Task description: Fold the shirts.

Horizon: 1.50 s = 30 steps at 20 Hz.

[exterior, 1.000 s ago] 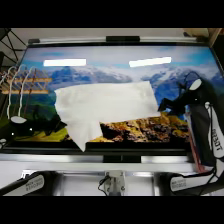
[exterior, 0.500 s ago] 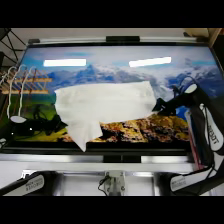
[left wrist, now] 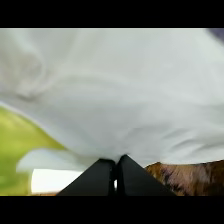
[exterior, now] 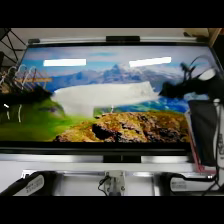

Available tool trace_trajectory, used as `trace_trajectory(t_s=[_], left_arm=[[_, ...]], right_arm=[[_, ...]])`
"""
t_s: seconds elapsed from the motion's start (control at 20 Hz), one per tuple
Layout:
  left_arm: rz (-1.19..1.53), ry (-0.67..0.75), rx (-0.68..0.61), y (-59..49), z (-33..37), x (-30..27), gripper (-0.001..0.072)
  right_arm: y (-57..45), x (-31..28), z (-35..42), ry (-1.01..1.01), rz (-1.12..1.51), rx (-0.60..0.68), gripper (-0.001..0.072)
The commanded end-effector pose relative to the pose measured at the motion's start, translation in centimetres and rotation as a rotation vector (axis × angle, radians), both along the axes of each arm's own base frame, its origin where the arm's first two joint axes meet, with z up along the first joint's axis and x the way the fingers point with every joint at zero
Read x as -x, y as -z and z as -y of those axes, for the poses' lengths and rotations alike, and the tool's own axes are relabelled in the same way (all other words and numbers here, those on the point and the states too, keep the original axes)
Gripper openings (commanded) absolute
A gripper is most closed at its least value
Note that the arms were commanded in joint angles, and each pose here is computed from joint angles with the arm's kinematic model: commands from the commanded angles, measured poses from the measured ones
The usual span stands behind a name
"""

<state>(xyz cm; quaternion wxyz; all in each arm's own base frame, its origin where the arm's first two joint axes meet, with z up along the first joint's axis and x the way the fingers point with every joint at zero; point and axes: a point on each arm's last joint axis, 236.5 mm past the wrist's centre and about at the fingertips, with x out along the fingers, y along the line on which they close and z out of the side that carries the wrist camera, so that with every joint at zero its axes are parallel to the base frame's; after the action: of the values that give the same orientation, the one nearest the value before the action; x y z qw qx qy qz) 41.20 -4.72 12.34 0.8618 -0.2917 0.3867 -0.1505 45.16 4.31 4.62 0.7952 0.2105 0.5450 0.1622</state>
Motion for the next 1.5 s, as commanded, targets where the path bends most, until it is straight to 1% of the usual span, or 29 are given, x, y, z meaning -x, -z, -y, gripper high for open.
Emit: trace_trajectory(t_s=[0.0, 0.1, 0.2, 0.25, 0.35, 0.4, 0.5, 0.65, 0.8, 0.9, 1.05, 1.15, 1.3, 1.35, 1.45], left_arm=[[0.592, 0.0, -0.171, -25.5, 0.5, 2.8, 0.0029], [0.983, -0.036, -0.271, -40.5, 2.3, 11.6, 0.0029], [1.229, -0.106, -0.378, -48.2, 3.2, 20.4, 0.0029], [1.286, -0.166, -0.391, -50.0, 3.2, 23.8, 0.0029], [1.303, -0.249, -0.372, -50.6, 3.0, 28.4, 0.0029], [1.272, -0.267, -0.363, -49.8, 3.0, 29.7, 0.0029], [1.175, -0.277, -0.361, -47.4, 2.9, 30.5, 0.0029], [1.064, -0.24, -0.383, -44.8, 3.1, 29.5, 0.003], [0.952, -0.219, -0.382, -42.4, 2.3, 26.5, 0.003], [0.82, -0.196, -0.372, -38.9, 1.5, 23.2, 0.003], [0.528, -0.123, -0.367, -30.2, 0.0, 17.3, 0.0029], [0.344, -0.056, -0.373, -23.4, -1.2, 13.1, 0.003], [0.092, -0.001, -0.314, -12.8, -2.8, 7.1, 0.0029], [0.046, 0.005, -0.299, -9.8, -3.0, 5.0, 0.0029], [0.042, 0.049, -0.329, -4.6, -2.9, 0.1, 0.003]], right_arm=[[-21.2, 0.0, 0.9, -0.041, 0.553, 0.168, 0.0072], [-34.4, 4.6, 1.2, 0.021, 0.89, 0.285, 0.0072], [-43.6, 11.0, 1.0, 0.105, 1.167, 0.347, 0.0072], [-46.6, 14.5, 1.2, 0.146, 1.264, 0.387, 0.0072], [-48.5, 19.8, 2.1, 0.222, 1.311, 0.463, 0.0072], [-48.3, 21.8, 2.6, 0.244, 1.297, 0.502, 0.0072], [-47.3, 24.8, 3.8, 0.278, 1.246, 0.588, 0.0072], [-45.3, 26.2, 4.9, 0.293, 1.157, 0.646, 0.0072], [-42.1, 24.1, 5.2, 0.256, 1.015, 0.623, 0.0072], [-38.1, 21.4, 5.7, 0.225, 0.838, 0.59, 0.0072], [-30.1, 16.7, 6.7, 0.156, 0.511, 0.542, 0.0072], [-25.3, 12.6, 7.2, 0.129, 0.377, 0.503, 0.0072], [-15.8, 6.8, 7.0, 0.075, 0.18, 0.407, 0.0072], [-12.4, 5.0, 7.0, 0.067, 0.128, 0.38, 0.0072], [-5.7, 0.4, 8.7, 0.069, 0.084, 0.425, 0.0072]])
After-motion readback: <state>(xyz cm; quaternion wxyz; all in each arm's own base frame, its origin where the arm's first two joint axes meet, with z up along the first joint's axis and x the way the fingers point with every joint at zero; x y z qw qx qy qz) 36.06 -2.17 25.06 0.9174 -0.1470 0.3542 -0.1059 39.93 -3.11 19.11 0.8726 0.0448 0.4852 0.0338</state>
